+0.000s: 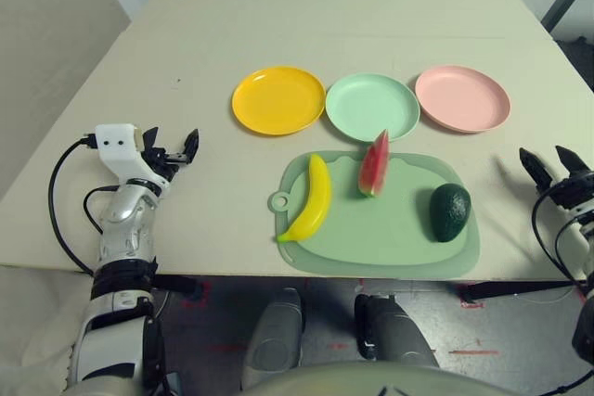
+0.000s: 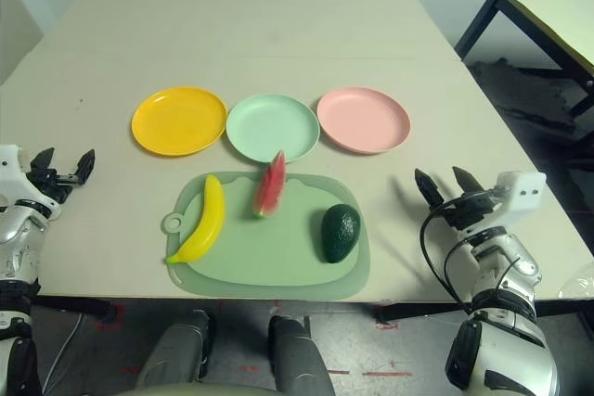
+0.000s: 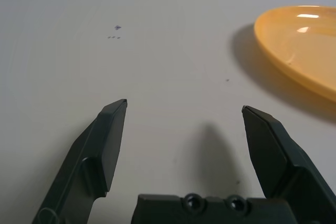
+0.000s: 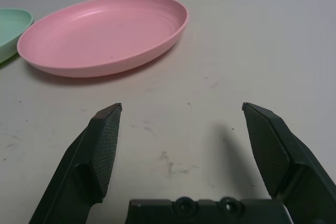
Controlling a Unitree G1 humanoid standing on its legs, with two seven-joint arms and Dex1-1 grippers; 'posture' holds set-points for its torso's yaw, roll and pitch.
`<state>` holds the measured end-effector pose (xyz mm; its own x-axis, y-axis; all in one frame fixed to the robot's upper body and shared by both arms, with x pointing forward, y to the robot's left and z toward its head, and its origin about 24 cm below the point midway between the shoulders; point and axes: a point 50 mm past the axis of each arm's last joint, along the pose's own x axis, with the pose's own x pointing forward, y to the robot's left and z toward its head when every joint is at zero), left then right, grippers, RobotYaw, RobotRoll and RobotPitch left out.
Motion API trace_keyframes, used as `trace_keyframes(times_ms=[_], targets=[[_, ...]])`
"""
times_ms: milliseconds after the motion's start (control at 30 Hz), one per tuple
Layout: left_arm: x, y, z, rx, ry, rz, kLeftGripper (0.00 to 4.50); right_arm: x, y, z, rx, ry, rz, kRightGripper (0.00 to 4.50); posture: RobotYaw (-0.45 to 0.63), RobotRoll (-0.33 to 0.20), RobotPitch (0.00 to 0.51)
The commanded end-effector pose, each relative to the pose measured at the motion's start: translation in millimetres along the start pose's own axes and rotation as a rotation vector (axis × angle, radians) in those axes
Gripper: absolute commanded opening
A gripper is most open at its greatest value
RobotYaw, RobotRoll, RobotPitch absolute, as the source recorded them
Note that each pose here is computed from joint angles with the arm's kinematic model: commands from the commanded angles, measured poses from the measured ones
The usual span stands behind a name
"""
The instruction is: Place the fruits into color-matched plates.
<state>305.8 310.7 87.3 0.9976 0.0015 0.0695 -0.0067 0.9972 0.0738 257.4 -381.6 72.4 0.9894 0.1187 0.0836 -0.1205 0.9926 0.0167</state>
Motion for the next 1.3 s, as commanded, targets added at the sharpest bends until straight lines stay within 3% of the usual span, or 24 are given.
trace_keyframes(times_ms=[33,333,467,533,667,800,933,1100,1300], targets=[[5,-5,-3,0.002,0.014,-0.012,4.47,-7,-7,5,-0.002,-0.025,-0.032,4.50,0.09,0.000,0.170],[4,-4,-1,0.000,0.002,-0.014,4.47,-11,-15,11,-0.008,-0.021,-0.045,4.50,0.07,0.000,0.154],[1,2,4,-0.125,-0.028,-0.033,4.47,-12,-18,16,0.032,0.004,0.018,4.50,0.05,0.000,0.130],[1,-3,17,-0.152,-0.043,-0.248,4.47,-11,-20,32,0.015,0.040,0.150,4.50,0.06,0.000,0.120],[-10,-22,44,-0.043,-0.046,-0.739,4.47,1,-23,87,-0.079,0.065,0.391,4.50,0.06,0.000,0.141],[-26,-30,54,-0.016,0.011,-1.068,4.47,24,0,128,-0.299,0.217,0.649,4.50,0.02,0.000,0.162],[-32,-45,52,0.019,0.074,-1.273,4.47,46,43,156,-0.610,0.302,0.798,4.50,-0.02,0.000,0.171],[-34,-64,52,0.060,0.088,-1.460,4.47,48,107,156,-0.958,0.418,1.189,4.50,-0.03,0.000,0.173],[-35,-87,63,0.041,0.055,-1.599,4.47,53,155,137,-1.383,0.411,1.511,4.50,0.00,0.000,0.173]])
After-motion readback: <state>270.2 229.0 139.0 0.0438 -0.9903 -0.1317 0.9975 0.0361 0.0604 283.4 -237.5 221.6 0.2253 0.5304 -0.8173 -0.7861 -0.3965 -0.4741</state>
